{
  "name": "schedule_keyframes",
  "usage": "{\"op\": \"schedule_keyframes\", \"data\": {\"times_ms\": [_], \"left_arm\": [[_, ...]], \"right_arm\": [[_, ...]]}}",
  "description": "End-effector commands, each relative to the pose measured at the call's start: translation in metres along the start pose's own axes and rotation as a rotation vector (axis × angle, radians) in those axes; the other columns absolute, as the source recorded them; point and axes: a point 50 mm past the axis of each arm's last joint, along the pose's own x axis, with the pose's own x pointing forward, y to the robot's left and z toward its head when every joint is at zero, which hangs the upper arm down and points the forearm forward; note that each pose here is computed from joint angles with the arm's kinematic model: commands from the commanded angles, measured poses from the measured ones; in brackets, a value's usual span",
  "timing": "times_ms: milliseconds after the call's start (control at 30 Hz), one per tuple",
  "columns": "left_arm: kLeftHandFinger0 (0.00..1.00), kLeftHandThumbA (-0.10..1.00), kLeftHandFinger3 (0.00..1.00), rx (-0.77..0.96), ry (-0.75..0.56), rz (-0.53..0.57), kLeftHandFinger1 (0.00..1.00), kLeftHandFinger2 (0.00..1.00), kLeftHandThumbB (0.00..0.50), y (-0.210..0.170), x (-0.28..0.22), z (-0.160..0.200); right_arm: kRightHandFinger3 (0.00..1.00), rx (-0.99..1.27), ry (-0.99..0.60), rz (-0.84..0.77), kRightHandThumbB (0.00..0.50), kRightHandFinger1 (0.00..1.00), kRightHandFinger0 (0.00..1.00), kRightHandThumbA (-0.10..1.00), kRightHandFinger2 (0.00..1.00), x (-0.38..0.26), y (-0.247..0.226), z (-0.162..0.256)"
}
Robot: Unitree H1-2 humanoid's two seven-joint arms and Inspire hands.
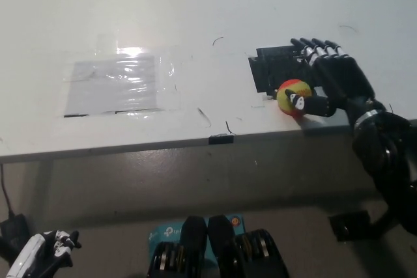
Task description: The robot uses right hand to squeeze a small tennis ball placed on the black area of the table
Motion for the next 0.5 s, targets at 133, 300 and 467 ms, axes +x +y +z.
{"op": "schedule_keyframes", "data": {"times_ms": [133, 300, 467], "left_arm": [[0.00, 0.67, 0.40, 0.007, -0.017, 0.012, 0.03, 0.22, 0.480, 0.011, -0.003, 0.000], [0.00, 0.65, 0.39, 0.007, -0.013, 0.021, 0.00, 0.21, 0.475, 0.011, -0.001, 0.000], [0.00, 0.64, 0.47, 0.006, 0.001, 0.025, 0.00, 0.20, 0.471, 0.010, 0.001, 0.001]], "right_arm": [[1.00, 0.224, -0.019, -0.119, 0.363, 1.00, 1.00, 0.48, 1.00, -0.038, -0.035, -0.006], [1.00, 0.479, 0.048, -0.272, 0.256, 1.00, 0.76, 0.35, 1.00, -0.087, -0.020, -0.021], [1.00, 0.732, 0.138, -0.422, 0.144, 0.47, 0.38, 0.08, 0.70, -0.133, 0.026, -0.047]]}}
